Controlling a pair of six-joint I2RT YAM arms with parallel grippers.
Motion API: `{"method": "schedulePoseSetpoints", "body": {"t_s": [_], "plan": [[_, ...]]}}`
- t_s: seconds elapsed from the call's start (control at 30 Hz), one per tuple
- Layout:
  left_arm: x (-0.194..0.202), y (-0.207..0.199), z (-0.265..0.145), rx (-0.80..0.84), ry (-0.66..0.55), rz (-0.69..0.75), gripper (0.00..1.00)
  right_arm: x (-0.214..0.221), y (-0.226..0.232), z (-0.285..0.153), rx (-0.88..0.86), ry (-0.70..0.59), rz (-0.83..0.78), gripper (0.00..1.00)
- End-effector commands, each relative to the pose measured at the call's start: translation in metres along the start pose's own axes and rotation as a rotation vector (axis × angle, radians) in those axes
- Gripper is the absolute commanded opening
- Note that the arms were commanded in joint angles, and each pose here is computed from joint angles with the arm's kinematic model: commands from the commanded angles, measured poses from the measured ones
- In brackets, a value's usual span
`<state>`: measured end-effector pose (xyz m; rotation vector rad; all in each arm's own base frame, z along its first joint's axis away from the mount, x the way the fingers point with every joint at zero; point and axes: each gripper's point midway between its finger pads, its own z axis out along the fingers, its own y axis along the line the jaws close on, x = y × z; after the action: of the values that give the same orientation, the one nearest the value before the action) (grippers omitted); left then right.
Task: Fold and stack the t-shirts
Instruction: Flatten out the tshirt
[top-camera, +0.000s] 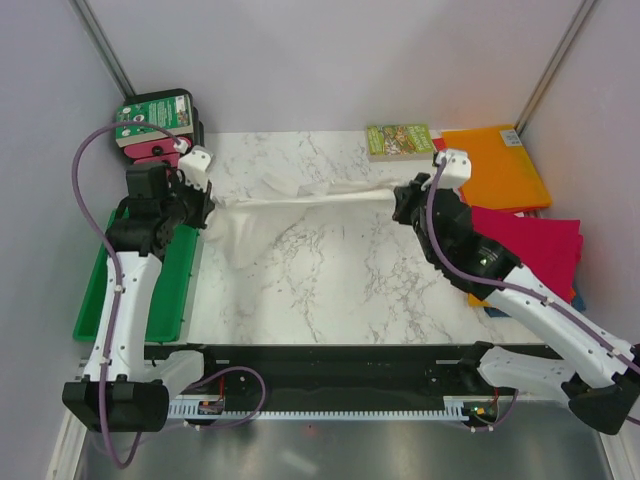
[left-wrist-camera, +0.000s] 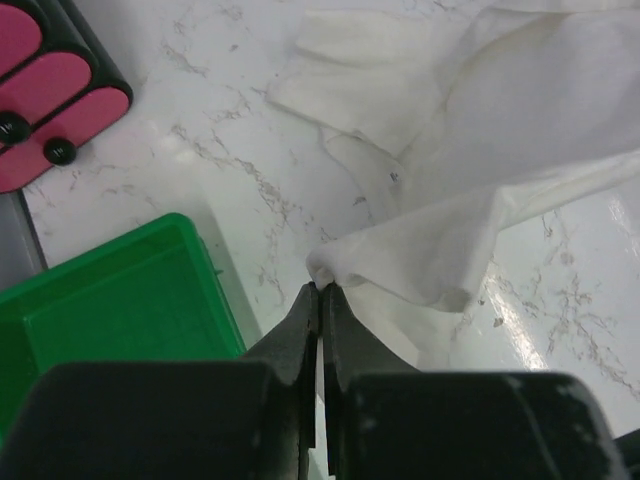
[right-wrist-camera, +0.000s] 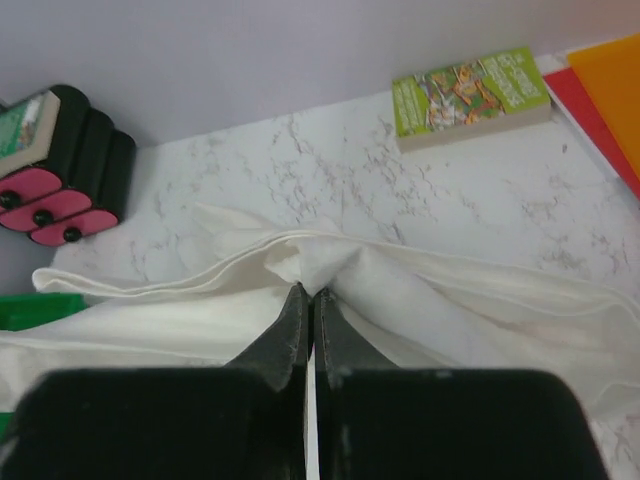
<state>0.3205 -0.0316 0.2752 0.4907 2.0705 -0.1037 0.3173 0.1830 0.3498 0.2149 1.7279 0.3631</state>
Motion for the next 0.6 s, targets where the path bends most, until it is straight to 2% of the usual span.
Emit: {"method": "schedulePoseSetpoints", "body": {"t_s": [0.0,0.1,0.17,0.2,0.23,0.27,0.37,0.47,0.57], "plan": [[0.075,-0.017,0.011,0.056,0.188,-0.06,0.02,0.123,-0.075,-0.015,0.169,0.254,-0.115,0.0],[0.109,-0.025,0.017,0.079,0.256,-0.056,0.02,0.162,-0.1,-0.031,0.199,0.315,-0.099,0.0],[0.122,-0.024,0.02,0.069,0.286,-0.049,0.02,0.168,-0.109,-0.035,0.219,0.319,-0.098,0.0],[0.127,-0.023,0.023,0.063,0.29,-0.041,0.02,0.171,-0.114,-0.037,0.232,0.321,-0.106,0.04],[0.129,-0.022,0.025,0.059,0.292,-0.039,0.02,0.171,-0.116,-0.037,0.239,0.321,-0.111,0.14],[0.132,-0.021,0.027,0.058,0.305,-0.038,0.02,0.171,-0.115,-0.036,0.236,0.323,-0.12,0.4],[0.128,-0.02,0.031,0.065,0.303,-0.043,0.02,0.162,-0.107,-0.03,0.229,0.315,-0.142,0.62],[0.125,-0.018,0.034,0.065,0.303,-0.044,0.02,0.164,-0.093,-0.023,0.185,0.349,-0.182,0.65],[0.128,-0.019,0.036,0.073,0.316,-0.051,0.02,0.185,-0.092,-0.019,0.173,0.407,-0.232,0.65]]}}
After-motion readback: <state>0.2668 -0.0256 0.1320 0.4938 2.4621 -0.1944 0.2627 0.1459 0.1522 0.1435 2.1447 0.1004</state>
